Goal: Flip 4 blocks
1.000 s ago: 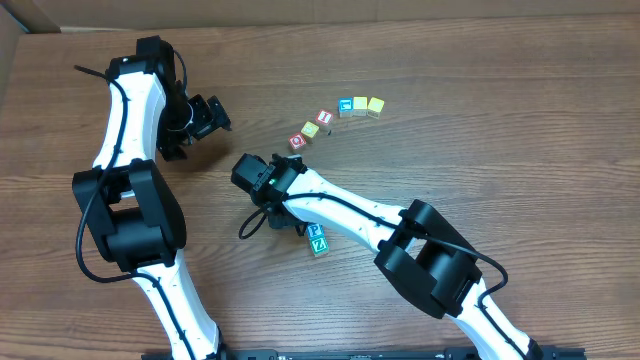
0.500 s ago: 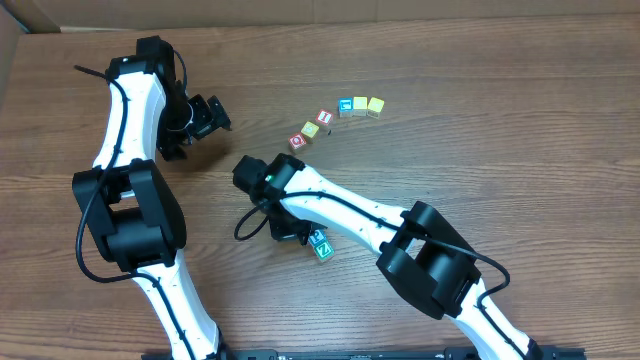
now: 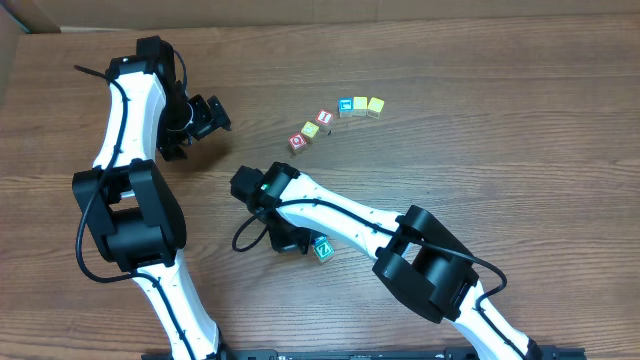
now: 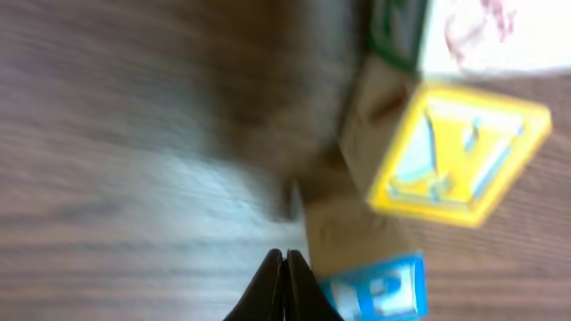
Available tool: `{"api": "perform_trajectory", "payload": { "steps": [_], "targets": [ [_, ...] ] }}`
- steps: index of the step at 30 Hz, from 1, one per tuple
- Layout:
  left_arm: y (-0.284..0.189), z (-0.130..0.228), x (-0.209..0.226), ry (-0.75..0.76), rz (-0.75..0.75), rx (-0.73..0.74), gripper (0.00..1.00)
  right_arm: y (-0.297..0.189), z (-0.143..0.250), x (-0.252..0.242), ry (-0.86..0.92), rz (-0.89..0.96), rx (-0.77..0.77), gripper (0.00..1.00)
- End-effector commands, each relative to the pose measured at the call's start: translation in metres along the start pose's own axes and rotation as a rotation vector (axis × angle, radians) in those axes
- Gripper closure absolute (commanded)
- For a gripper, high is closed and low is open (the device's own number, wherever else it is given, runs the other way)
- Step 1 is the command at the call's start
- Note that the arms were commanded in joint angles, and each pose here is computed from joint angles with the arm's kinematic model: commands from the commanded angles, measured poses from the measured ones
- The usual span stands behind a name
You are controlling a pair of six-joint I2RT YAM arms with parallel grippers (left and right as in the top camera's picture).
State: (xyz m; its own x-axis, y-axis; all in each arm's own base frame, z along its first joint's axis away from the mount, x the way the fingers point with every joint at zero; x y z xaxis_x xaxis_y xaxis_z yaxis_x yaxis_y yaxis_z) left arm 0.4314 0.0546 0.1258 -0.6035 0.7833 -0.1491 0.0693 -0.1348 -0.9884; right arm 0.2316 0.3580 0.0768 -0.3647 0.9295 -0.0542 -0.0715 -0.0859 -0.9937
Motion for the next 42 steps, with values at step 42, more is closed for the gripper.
{"api": "perform_trajectory", "payload": {
  "steps": [42],
  "targets": [
    [-0.001, 0.002, -0.004, 0.014, -0.004, -0.005, 0.0, 0.007, 0.015, 0.002, -0.144, 0.124, -0.022, 0.96]
  ]
}}
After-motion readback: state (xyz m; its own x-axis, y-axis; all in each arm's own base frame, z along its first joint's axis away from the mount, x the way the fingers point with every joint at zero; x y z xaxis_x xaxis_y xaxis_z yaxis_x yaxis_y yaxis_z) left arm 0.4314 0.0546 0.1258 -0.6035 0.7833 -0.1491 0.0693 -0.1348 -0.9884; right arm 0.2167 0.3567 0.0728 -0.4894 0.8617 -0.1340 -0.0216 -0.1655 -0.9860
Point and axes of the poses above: each gripper's point midway between its finger pads, its own y axis out along the fingers, its own x axis along the line the jaws close on, z = x × y, the point moved 6 cm from there along -y, back along the fingers, and after that the axes turned 6 degrees about -y, right-handed, at the moved point
